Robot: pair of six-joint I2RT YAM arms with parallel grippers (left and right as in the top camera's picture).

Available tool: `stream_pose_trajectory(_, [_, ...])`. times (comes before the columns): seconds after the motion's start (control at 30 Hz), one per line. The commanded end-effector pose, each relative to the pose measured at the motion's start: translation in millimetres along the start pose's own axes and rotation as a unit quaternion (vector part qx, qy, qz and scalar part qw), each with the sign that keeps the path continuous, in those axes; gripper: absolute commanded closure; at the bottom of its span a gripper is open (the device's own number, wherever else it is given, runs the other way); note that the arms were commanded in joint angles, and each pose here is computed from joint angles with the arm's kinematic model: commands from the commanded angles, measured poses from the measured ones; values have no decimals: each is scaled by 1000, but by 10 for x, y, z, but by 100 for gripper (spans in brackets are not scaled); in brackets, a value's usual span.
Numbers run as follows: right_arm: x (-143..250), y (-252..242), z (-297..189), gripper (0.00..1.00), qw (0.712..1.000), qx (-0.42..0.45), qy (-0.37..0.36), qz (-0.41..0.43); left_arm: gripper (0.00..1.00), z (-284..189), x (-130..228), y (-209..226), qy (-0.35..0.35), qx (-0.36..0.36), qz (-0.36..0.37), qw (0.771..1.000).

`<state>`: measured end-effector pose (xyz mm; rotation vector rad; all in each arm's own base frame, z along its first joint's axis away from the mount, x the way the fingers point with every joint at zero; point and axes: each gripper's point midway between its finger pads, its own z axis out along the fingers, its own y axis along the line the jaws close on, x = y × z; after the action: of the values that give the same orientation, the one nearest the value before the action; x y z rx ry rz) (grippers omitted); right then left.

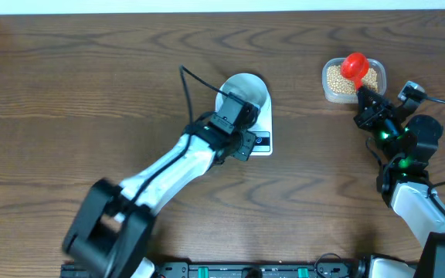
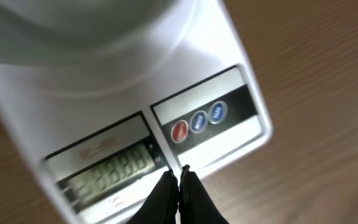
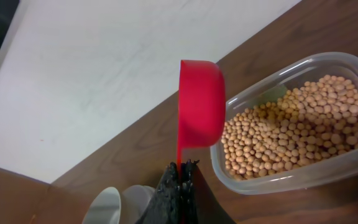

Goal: Scoop item into bowl and weigh 50g on scale
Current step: 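Lift the left gripper off the scale and pull it back left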

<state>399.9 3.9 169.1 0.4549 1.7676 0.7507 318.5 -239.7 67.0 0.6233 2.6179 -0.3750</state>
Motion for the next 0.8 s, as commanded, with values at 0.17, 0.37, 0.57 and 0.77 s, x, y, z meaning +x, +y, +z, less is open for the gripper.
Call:
stream_pose_trajectory(0.17, [-115, -22, 5, 99, 1000, 11, -22, -7, 63, -697, 90, 494, 1, -117, 2, 993])
stream_pose_trajectory(0.37, [-122, -15, 4, 99, 1000, 9, -23, -7, 2, -748, 147, 519, 9, -120, -2, 993])
stream_pose_trajectory(0.57, [-155, 12, 3, 99, 999, 4, -30, -11, 2, -730, 142, 485, 7, -110, -9, 994])
stream_pose_trajectory(0.77, [-207, 57, 0, 99, 999, -4, -40, -17, 2, -740, 144, 492, 21, -83, 120, 989])
